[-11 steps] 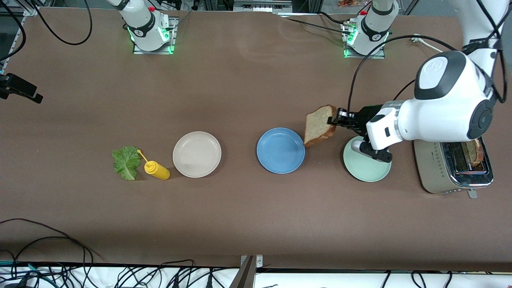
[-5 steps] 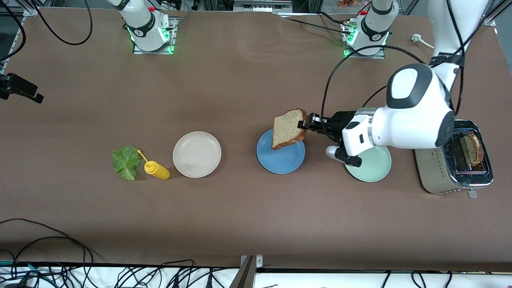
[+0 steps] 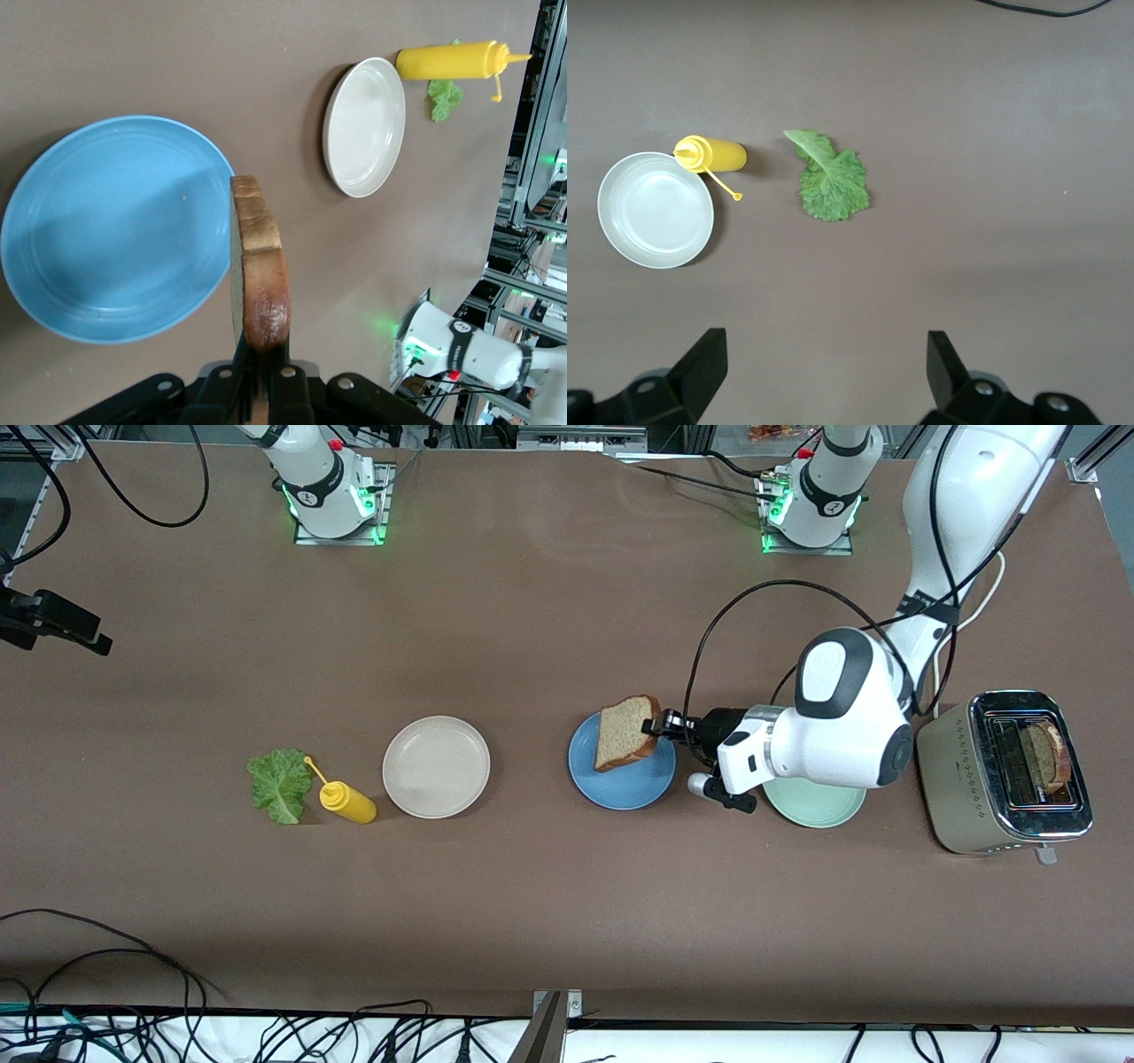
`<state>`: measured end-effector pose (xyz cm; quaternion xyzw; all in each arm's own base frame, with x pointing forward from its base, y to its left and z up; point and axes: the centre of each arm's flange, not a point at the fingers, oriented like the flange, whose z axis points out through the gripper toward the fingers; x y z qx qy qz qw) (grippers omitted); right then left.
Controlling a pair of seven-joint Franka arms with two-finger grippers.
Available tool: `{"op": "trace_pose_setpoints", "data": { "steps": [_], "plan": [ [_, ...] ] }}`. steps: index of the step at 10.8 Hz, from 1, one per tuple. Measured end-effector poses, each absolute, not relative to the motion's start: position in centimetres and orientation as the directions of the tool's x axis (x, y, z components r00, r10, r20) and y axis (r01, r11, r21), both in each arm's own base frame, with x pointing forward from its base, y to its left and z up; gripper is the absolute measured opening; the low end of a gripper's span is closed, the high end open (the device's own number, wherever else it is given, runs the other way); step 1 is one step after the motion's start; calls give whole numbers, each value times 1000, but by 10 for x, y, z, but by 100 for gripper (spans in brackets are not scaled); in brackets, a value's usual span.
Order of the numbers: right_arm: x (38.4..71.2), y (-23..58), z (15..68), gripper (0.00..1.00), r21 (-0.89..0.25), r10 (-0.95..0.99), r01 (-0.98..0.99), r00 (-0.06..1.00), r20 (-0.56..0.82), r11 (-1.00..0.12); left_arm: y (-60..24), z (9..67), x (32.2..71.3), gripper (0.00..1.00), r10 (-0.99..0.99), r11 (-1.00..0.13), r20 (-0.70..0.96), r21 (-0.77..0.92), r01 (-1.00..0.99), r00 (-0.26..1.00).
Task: Make sandwich in blue plate with both arms
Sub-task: 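Lay the bread flat on the blue plate and open the left gripper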
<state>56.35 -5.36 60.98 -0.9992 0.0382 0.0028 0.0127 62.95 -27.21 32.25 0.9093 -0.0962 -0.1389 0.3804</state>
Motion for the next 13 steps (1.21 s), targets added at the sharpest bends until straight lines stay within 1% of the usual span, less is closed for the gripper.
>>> {"op": "trace_pose_setpoints", "data": {
  "steps": [3, 4, 6, 7, 8, 9, 13],
  "plan": [
    [567, -53, 602, 100, -23, -76, -77, 997, -21, -997, -270, 262, 628, 9, -272, -681, -131, 726, -94, 953],
    [568, -53, 600, 100, -23, -76, -77, 997, -24, -997, -272, 247, 623, 9, -278, -650, -106, 753, -106, 955],
    [569, -53, 597, 100, -22, -76, -77, 997, -30, -997, -272, 229, 611, 9, -306, -588, -63, 798, -136, 950],
    [570, -53, 595, 100, -22, -76, -77, 997, -33, -997, -270, 224, 609, 8, -312, -580, -57, 802, -143, 948],
    [571, -53, 594, 100, -21, -76, -76, 997, -35, -997, -267, 223, 609, 13, -313, -578, -52, 803, -146, 948],
    [571, -53, 594, 100, -21, -76, -76, 997, -35, -997, -263, 223, 612, 24, -306, -579, -50, 803, -144, 951],
    [571, -53, 594, 100, -21, -75, -75, 997, -35, -997, -243, 231, 621, 79, -280, -581, -37, 802, -139, 959]
  ]
}}
